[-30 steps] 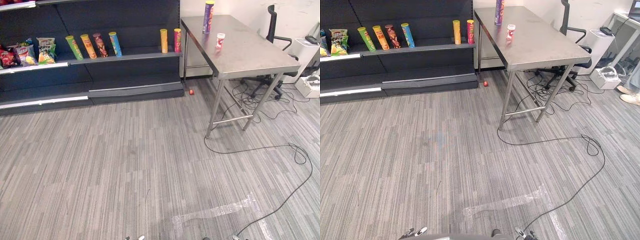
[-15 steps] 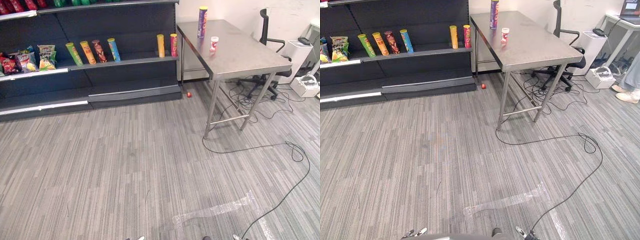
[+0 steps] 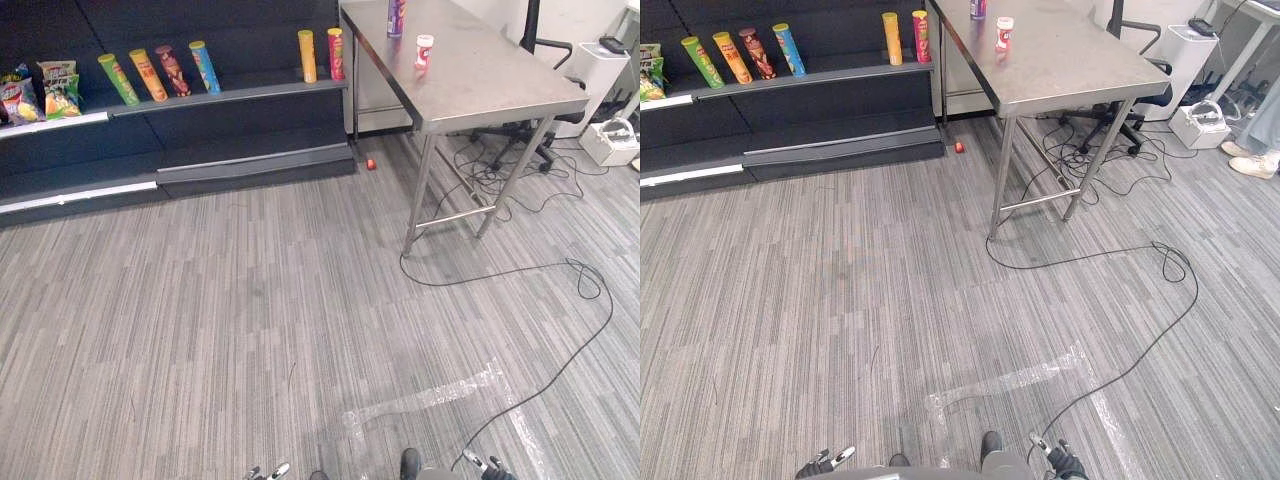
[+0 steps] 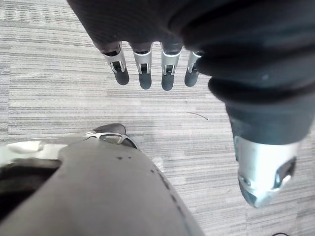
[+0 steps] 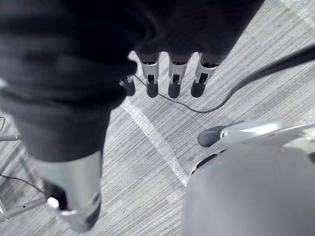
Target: Put the gum and the chips on the shelf.
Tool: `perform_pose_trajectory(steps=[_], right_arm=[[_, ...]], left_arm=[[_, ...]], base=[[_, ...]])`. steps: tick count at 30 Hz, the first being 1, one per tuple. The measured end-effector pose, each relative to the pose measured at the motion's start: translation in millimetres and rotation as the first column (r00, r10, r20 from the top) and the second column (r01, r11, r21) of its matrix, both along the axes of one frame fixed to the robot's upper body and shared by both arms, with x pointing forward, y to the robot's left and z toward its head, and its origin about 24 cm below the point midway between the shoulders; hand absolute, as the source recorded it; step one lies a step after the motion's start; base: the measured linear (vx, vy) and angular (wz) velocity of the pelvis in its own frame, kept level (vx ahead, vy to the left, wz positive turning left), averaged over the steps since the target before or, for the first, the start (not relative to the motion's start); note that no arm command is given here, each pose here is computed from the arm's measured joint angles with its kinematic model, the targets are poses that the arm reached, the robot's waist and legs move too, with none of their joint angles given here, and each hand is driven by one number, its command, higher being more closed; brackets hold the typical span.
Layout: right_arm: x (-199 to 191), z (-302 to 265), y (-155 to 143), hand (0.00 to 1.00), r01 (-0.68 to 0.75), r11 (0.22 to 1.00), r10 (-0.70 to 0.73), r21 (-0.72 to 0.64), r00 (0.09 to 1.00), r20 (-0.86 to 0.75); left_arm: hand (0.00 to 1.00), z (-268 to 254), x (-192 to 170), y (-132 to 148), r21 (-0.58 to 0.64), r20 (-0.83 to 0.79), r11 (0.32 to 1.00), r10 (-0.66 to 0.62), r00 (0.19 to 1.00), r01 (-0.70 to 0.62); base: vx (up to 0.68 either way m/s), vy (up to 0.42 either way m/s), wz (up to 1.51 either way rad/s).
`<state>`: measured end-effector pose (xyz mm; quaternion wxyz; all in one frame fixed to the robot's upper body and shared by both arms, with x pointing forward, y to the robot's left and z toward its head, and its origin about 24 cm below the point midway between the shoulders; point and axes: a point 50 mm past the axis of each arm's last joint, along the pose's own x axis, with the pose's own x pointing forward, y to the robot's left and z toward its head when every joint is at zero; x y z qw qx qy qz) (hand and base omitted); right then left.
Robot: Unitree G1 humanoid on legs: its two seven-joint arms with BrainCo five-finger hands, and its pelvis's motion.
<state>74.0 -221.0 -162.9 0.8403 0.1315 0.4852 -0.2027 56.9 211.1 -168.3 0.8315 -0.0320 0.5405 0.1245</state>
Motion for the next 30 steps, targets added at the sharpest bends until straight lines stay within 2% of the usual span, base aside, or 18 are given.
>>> perform_pose_trajectory(steps=[4, 8, 9, 14, 18, 22, 30], right_arm=[[-0.4, -1.4, 7.9, 0.00, -0.006, 1.000, 0.006, 0.018, 1.000, 0.003], [-9.5, -1.0, -2.9, 0.00, 0.023, 1.000, -0.023, -0.002, 1.000, -0.016], [-8.3, -0.5, -4.4, 0.00, 0.023, 1.000, -0.023, -0.006, 1.000, -0.012], [9.1, 4.2, -10.0, 0.00, 0.013, 0.999, -0.011, -0.030, 0.999, 0.039], [15.7, 6.2, -13.0, 0.00, 0.008, 0.999, -0.006, -0.043, 0.999, 0.053], [14.0, 4.1, -6.1, 0.00, 0.018, 1.000, -0.017, -0.019, 0.999, 0.048], [14.9, 7.1, -10.9, 0.00, 0.013, 0.999, -0.010, -0.043, 0.997, 0.070]], left_arm=[[0.00, 4.5, 9.0, 11.7, 0.026, 0.039, 1.000, 0.010, 0.999, -0.011], [0.00, 3.7, 10.0, 4.7, -0.043, 0.079, 0.984, 0.174, 0.982, -0.171], [0.00, 3.6, 9.6, 4.4, -0.046, 0.079, 0.983, 0.179, 0.981, -0.176], [0.00, 3.6, 12.2, 0.6, -0.058, 0.090, 0.985, 0.168, 0.982, -0.163], [0.00, 2.5, 10.5, -4.3, -0.070, 0.090, 0.981, 0.185, 0.979, -0.179], [0.00, 4.4, 12.6, 3.2, -0.046, 0.103, 0.985, 0.169, 0.980, -0.165], [0.00, 5.8, 18.8, 2.1, -0.021, 0.106, 0.999, 0.049, 0.993, -0.048]], base=[[-0.08, -0.101, 0.31], [0.00, -0.027, 0.32], [0.05, 0.088, 0.11], [0.12, 0.212, -0.18], [0.28, 0.446, -0.65], [0.35, 0.301, -0.11], [0.39, 0.237, -0.14]])
